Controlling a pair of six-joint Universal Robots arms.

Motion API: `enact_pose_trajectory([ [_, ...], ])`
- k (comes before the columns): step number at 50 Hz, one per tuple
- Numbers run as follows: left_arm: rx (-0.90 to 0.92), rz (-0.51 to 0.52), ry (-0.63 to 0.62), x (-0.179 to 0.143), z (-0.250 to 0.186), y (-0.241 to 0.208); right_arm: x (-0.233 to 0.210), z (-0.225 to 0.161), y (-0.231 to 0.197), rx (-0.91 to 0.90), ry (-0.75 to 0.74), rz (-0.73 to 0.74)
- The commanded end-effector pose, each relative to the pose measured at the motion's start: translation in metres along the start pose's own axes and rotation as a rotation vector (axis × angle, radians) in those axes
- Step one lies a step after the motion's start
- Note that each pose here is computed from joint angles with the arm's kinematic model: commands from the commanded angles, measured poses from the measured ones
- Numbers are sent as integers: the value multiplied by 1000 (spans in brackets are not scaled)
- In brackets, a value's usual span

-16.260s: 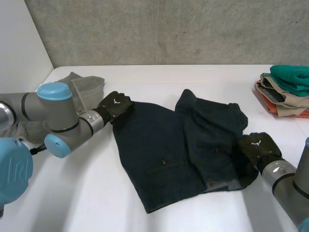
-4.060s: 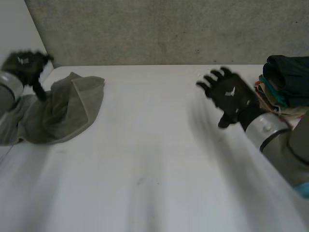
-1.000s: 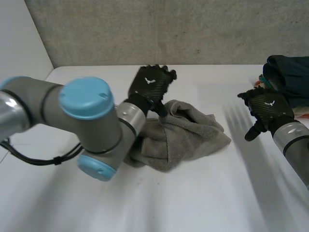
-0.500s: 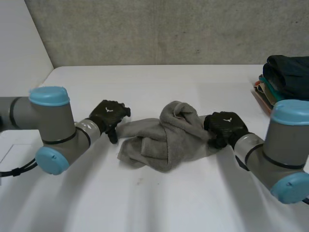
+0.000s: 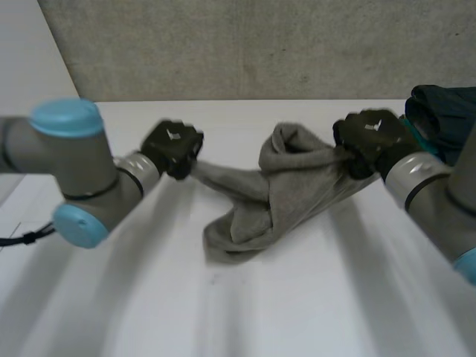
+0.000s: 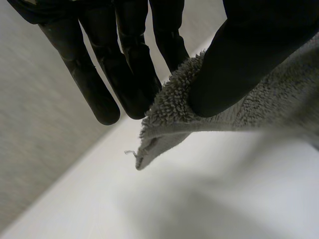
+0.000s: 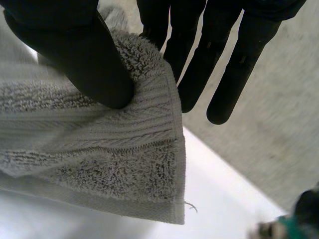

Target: Fold the laundry.

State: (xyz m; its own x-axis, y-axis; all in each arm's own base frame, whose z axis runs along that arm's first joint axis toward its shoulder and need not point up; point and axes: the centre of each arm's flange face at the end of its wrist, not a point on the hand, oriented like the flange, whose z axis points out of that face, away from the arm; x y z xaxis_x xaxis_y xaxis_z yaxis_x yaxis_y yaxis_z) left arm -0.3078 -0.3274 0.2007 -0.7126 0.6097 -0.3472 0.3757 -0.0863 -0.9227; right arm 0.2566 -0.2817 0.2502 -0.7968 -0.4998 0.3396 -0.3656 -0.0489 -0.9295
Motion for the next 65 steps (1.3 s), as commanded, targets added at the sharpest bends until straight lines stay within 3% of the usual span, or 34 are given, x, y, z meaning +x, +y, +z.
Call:
enact_pose_trajectory([
  [1, 156, -86, -94, -26, -58, -78, 27, -12, -60, 77, 64, -192],
  [8, 197, -108, -105, -23, -105, -96, 65, 3, -94, 195, 177, -229],
  [16, 107, -126, -73, -5, -119, -67, 60, 85, -48, 271, 209, -239],
  [21, 71, -135, -56, 2, -118, -57, 22, 135, -9, 369, 241, -255],
  [26, 53, -146, -44, 6, -117, -52, 20, 158, 18, 337, 295, -252],
  [31, 66, -143, -48, 5, -119, -57, 31, 141, -4, 309, 372, -232],
  [38, 112, -134, -65, 0, -124, -71, 42, 81, -28, 158, 317, -231],
  [46, 210, -177, -87, -9, -134, -99, 27, 21, 40, -285, 89, -174],
  [50, 272, -230, -99, -16, -139, -117, 22, 5, 69, -387, 26, -137],
  [65, 410, -264, -179, -39, -140, -160, 5, 29, 130, -286, 30, -104],
])
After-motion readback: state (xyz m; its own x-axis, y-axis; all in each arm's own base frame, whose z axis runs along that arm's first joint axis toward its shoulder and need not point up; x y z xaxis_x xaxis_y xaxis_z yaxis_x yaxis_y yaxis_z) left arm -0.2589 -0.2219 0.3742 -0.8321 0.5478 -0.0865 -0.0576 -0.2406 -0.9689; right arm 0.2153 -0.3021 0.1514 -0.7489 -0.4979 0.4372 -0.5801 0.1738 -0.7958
